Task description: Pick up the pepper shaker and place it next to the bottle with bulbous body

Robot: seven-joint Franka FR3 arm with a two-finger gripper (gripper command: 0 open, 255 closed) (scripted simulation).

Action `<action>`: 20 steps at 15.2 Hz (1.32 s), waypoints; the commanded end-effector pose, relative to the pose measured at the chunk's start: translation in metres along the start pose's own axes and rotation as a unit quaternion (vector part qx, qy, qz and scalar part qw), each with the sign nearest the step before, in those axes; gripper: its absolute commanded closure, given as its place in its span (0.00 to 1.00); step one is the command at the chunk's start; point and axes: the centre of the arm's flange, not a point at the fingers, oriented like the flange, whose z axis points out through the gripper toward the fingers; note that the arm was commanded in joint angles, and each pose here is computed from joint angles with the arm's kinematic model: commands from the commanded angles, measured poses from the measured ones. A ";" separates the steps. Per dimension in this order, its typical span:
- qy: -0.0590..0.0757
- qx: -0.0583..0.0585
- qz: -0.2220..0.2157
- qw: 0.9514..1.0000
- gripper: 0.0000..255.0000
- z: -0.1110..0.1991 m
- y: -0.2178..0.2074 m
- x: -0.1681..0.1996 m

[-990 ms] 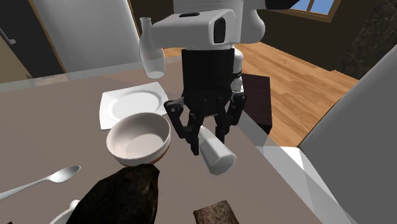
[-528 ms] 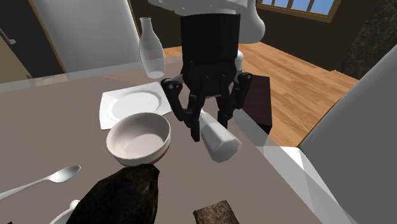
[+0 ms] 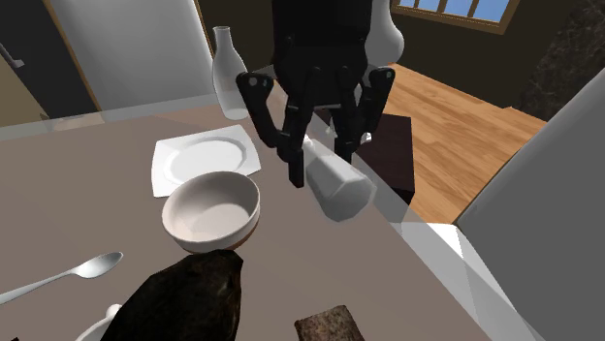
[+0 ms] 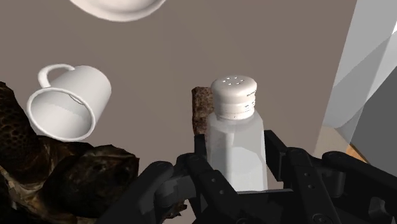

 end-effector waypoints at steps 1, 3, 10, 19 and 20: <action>0.000 0.000 0.000 1.000 1.00 -0.011 0.001 0.003; 0.000 0.000 0.000 1.000 1.00 -0.021 0.002 0.006; 0.000 0.000 0.000 1.000 1.00 -0.056 0.006 0.016; 0.000 0.000 0.000 1.000 1.00 -0.102 0.010 0.028; 0.000 0.000 0.000 1.000 1.00 -0.107 0.010 0.030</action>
